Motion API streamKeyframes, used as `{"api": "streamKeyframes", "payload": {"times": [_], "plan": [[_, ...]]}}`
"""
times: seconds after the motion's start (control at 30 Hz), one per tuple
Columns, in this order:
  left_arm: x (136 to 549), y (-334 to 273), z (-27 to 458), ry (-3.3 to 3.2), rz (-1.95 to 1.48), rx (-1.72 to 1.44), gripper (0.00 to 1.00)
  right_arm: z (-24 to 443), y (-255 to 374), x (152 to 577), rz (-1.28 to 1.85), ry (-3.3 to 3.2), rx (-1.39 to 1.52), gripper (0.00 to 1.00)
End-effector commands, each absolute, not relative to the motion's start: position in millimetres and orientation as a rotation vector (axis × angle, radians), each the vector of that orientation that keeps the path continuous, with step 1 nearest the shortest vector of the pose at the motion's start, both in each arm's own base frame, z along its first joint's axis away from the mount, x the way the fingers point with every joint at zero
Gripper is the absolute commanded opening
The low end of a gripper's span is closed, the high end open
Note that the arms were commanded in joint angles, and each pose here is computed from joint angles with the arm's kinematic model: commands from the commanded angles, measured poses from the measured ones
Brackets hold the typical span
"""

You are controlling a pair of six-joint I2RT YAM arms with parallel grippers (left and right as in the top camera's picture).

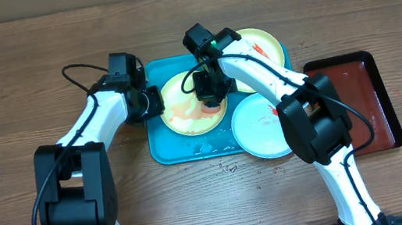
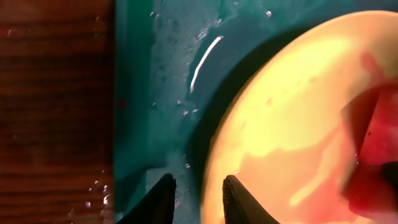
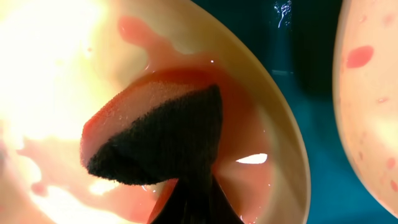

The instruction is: Clean dirty plates on tray and stack at the side

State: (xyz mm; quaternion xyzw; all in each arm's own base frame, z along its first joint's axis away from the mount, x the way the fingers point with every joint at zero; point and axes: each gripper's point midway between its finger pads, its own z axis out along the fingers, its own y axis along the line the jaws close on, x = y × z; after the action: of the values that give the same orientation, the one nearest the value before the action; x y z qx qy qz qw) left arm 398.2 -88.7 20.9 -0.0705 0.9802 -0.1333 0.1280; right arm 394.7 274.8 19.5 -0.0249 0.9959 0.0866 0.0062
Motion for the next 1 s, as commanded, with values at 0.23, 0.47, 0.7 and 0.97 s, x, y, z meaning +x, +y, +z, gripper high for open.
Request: {"api": "streamKeyframes", "payload": {"times": [0.23, 0.47, 0.7, 0.97], "plan": [[397.4, -102.0, 12.2, 2.865, -0.355, -0.1, 0.29, 16.7, 273.4, 400.5, 0.245, 3.103, -0.081, 0.04], [391.2, -100.9, -14.7, 2.929, -0.342, -0.118, 0.04, 16.7, 273.4, 400.3, 0.245, 3.104, -0.081, 0.04], [403.1, -98.4, -5.8, 2.894, -0.349, -0.139, 0.04, 18.6, 280.0, 396.9, 0.308, 3.118, -0.086, 0.04], [433.9, -93.8, 52.0, 2.8, -0.358, -0.138, 0.04, 86.4, 288.0, 410.9, 0.447, 2.985, -0.16, 0.04]]}}
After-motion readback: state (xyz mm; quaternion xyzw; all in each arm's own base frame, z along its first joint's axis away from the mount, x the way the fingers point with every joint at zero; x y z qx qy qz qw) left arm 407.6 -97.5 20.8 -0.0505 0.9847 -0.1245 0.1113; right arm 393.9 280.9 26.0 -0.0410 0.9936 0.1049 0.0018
